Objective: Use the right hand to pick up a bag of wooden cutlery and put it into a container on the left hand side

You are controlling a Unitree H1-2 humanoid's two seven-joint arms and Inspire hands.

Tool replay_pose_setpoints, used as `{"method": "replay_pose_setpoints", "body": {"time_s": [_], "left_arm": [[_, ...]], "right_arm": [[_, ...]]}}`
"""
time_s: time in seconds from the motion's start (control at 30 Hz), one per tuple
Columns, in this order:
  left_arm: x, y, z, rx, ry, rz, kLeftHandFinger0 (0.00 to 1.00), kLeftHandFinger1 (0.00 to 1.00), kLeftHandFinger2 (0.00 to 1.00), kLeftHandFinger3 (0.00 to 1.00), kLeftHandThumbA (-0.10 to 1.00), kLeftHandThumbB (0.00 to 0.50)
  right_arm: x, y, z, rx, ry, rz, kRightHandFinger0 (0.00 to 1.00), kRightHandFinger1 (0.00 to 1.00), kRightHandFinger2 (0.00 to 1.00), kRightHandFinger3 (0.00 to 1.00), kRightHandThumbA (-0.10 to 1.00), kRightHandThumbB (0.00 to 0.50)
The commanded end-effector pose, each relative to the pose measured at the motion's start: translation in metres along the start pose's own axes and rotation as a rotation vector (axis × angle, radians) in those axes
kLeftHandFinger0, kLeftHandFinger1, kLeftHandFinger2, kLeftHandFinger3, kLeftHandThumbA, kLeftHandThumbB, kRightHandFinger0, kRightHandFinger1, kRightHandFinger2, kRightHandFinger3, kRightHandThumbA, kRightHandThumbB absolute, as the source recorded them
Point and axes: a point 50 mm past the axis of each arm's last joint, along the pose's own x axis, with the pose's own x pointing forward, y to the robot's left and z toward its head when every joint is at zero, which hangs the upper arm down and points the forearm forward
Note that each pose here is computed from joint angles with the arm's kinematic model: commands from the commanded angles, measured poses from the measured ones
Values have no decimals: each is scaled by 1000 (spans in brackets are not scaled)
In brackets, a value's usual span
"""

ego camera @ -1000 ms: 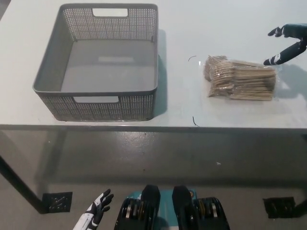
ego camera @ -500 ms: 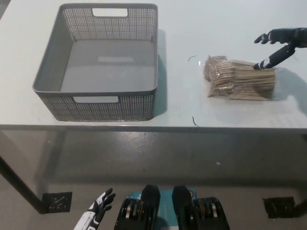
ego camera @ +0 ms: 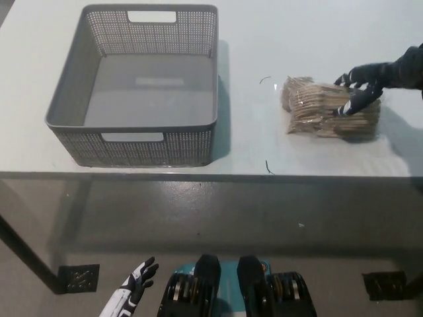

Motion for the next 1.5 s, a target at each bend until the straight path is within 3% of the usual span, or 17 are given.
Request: {"method": "replay_pose_setpoints", "body": {"time_s": [0.0, 0.17, 0.43, 0.77, 0.93, 0.97, 1.0, 1.03, 1.07, 1.1, 1.13, 1.17, 1.2, 1.27, 1.37, 1.47], "left_arm": [[0, 9, 9, 8, -61, 6, 1000, 1000, 1000, 1000, 1000, 411], [2, 11, 11, 15, -69, 7, 1000, 1000, 1000, 1000, 1000, 410], [9, 13, 12, 30, -77, 2, 1000, 1000, 1000, 1000, 1000, 419], [17, 15, 16, 42, -95, -2, 1000, 1000, 1000, 1000, 1000, 427], [19, 15, 17, 45, -100, -10, 1000, 1000, 1000, 1000, 1000, 433], [20, 15, 17, 44, -101, -13, 1000, 1000, 1000, 1000, 1000, 435], [21, 15, 17, 42, -103, -15, 1000, 1000, 1000, 1000, 1000, 435], [21, 15, 17, 41, -104, -15, 1000, 1000, 1000, 1000, 1000, 432], [23, 16, 18, 42, -106, -16, 1000, 1000, 1000, 1000, 1000, 434], [24, 16, 18, 40, -108, -16, 1000, 1000, 1000, 1000, 1000, 441], [24, 16, 18, 38, -109, -15, 1000, 1000, 1000, 1000, 1000, 443], [24, 17, 19, 41, -111, -16, 1000, 1000, 1000, 1000, 1000, 444], [25, 18, 20, 41, -113, -21, 1000, 1000, 1000, 1000, 1000, 435], [25, 17, 20, 38, -117, -26, 1000, 1000, 1000, 1000, 1000, 433], [26, 17, 21, 42, -118, -28, 1000, 1000, 1000, 1000, 1000, 432], [27, 18, 21, 49, -117, -28, 1000, 1000, 1000, 1000, 1000, 433]], "right_arm": [[-8, -28, 14, -94, 1, -91, 1000, 1000, 1000, 1000, 640, 500], [4, -10, 2, -17, 31, -42, 1000, 1000, 1000, 1000, 547, 500], [10, 5, -6, -44, 40, 11, 1000, 1000, 1000, 1000, 620, 500], [25, 25, 5, 73, -20, 29, 1000, 1000, 1000, 1000, 499, 500], [32, 31, 19, 115, -105, -44, 1000, 1000, 1000, 1000, 371, 484], [35, 33, 23, 85, -138, -120, 725, 757, 874, 1000, 347, 459], [36, 34, 24, 78, -154, -153, 664, 696, 820, 999, 342, 461], [36, 35, 26, 90, -171, -181, 430, 531, 641, 712, 245, 411], [38, 37, 30, 132, -209, -263, 191, 384, 523, 466, 113, 323], [39, 36, 33, 151, -220, -304, 73, 329, 563, 477, 29, 253], [39, 36, 36, 169, -242, -335, 45, 377, 678, 567, -57, 201], [39, 35, 37, 203, -264, -358, 119, 540, 869, 737, -98, 145], [38, 36, 36, 251, -292, -377, 231, 692, 988, 873, -100, 129], [38, 37, 33, 337, -328, -429, 263, 721, 971, 963, -100, 124], [38, 36, 32, 397, -319, -461, 239, 682, 948, 981, -100, 128], [38, 36, 29, 472, -325, -488, 273, 724, 1000, 1000, -100, 129]]}}
